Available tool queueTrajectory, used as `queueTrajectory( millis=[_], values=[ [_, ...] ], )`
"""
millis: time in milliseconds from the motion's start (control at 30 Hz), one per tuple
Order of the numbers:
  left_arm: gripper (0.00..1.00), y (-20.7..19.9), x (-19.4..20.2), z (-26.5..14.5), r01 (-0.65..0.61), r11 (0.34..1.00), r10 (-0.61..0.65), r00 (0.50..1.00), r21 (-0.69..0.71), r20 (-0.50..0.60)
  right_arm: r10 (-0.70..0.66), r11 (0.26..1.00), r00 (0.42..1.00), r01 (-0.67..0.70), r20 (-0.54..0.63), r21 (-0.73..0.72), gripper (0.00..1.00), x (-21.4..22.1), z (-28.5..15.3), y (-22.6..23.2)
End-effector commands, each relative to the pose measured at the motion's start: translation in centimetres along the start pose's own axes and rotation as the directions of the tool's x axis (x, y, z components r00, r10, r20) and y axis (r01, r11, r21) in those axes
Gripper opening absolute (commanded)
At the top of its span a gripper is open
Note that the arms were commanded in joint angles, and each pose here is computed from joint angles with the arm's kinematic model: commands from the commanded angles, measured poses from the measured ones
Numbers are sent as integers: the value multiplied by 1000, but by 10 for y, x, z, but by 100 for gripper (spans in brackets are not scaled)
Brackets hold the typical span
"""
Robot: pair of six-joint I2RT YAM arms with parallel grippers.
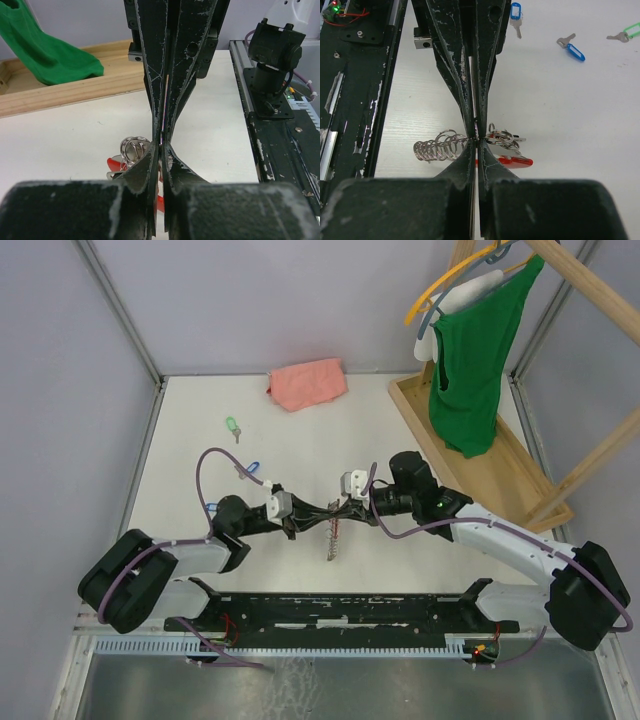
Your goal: Put the keys on the keyring
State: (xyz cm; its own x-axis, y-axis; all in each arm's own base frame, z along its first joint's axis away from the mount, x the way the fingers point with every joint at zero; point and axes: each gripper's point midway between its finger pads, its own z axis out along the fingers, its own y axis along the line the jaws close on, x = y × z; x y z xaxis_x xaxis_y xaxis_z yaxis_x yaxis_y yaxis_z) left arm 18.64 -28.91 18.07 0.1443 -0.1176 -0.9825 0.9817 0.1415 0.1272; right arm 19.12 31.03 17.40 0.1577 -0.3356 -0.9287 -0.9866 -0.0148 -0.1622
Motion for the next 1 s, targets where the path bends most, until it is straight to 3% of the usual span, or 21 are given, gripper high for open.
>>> queueTrajectory(
  millis=[0, 100, 233, 400, 467, 567, 633, 867, 967],
  values=[
    [16, 9, -17, 6, -33, 999, 34, 999, -40, 28, -100, 995, 995, 99, 31, 30, 1, -25, -4, -13],
    [29, 29, -18, -1, -19, 985, 17, 1000, -169, -9, -104, 992, 995, 104, -1, 69, 1, -21, -7, -19],
    [42, 65, -30, -21, 68, 898, -63, 998, -436, 25, -118, 986, 992, 121, -34, 116, 1, -15, -11, -26],
    [56, 95, -24, -51, 226, 694, -279, 960, -684, 33, -145, 981, 989, 148, -37, 125, 1, -16, -14, -26],
    [74, 107, -15, -74, 266, 541, -366, 929, -798, 62, -147, 980, 988, 151, -43, 129, 1, -14, -17, -24],
    [78, 108, -9, -96, 253, 433, -417, 907, -865, 56, -139, 981, 989, 144, -46, 128, 1, -12, -20, -20],
    [86, 114, -7, -118, 256, 289, -450, 887, -923, 105, -136, 982, 990, 140, -42, 126, 1, -12, -20, -18],
    [92, 128, 12, -178, 211, -36, -526, 827, -977, 198, -137, 984, 990, 138, -24, 110, 1, -15, -19, -15],
    [100, 133, 24, -207, 214, -174, -536, 798, -961, 275, -133, 986, 991, 135, -21, 100, 1, -14, -19, -13]
  ],
)
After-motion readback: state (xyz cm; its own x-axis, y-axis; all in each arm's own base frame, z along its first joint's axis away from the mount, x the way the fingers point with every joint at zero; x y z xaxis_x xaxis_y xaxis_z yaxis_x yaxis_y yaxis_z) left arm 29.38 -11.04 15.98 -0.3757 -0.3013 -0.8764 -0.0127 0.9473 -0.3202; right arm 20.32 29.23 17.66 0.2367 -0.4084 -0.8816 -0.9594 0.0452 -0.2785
